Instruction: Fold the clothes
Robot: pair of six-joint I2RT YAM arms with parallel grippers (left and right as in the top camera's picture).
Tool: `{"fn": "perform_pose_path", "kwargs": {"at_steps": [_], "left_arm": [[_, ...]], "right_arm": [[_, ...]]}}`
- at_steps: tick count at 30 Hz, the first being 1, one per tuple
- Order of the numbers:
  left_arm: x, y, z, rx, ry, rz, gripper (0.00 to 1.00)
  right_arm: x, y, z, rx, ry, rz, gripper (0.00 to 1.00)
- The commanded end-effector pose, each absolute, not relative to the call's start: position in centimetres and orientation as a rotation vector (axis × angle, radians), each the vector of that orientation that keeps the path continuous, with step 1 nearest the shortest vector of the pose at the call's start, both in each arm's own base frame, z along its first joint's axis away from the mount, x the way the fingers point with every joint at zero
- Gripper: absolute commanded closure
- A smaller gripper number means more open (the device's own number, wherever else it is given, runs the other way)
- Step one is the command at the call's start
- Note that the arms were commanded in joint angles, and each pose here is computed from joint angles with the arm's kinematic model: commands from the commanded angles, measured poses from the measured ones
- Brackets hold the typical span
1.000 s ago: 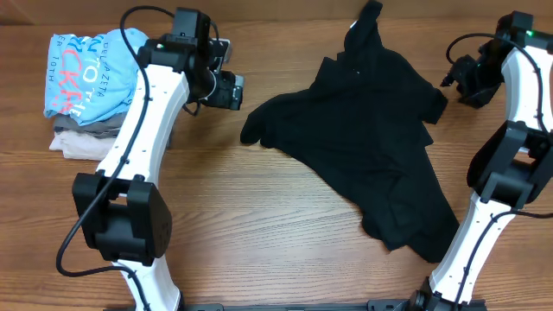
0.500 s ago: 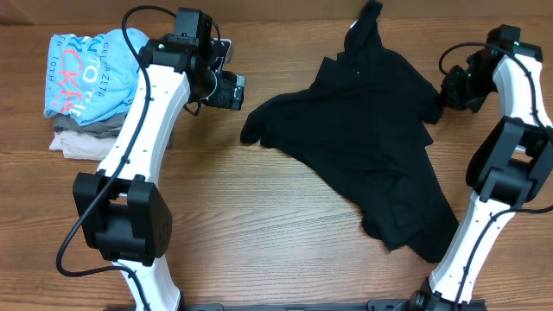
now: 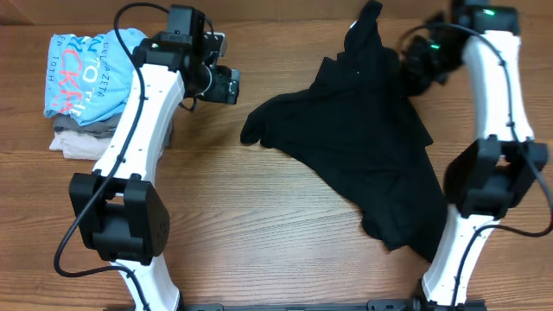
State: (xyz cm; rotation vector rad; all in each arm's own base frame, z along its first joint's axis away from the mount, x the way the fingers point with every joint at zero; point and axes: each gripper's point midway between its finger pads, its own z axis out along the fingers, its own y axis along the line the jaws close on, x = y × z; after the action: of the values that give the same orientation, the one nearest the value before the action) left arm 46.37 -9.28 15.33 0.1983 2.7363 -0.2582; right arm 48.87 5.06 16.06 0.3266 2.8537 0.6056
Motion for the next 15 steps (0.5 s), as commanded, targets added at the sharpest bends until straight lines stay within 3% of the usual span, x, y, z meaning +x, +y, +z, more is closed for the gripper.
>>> {"fn": "perform_pose_path", "kwargs": {"at_steps": [1,6,11,13,14,15], "left_arm": [[47.1,-8.3,15.7,0.137,2.725,-0.267,0.13],[47.1,-7.4,15.7,0.112,2.730,-0.262,0.12],[47.1,-7.2,15.7,0.108,2.730,-0.256,0.12],[47.1,-7.2,15.7,0.108,2.732,-0.256,0.13],[47.0,-7.2,15.6,0.109,2.734,-0.255,0.12],[46.9,-7.2,15.6,0.108,2.738,-0.255,0.12]], "right_arm": [[47.3,12.7,17.7,0.103,2.869,0.669,0.96],[44.6,21.1,17.9,-0.082,2.900,0.726,0.96],[43.4,23.8,17.8,-0.189,2.897,0.683,0.94],[44.2,22.4,17.8,-0.152,2.885,0.616,0.74],[45.3,20.3,17.9,-0.095,2.871,0.557,0.46],[45.9,18.9,18.0,-0.056,2.861,0.530,0.38]]}}
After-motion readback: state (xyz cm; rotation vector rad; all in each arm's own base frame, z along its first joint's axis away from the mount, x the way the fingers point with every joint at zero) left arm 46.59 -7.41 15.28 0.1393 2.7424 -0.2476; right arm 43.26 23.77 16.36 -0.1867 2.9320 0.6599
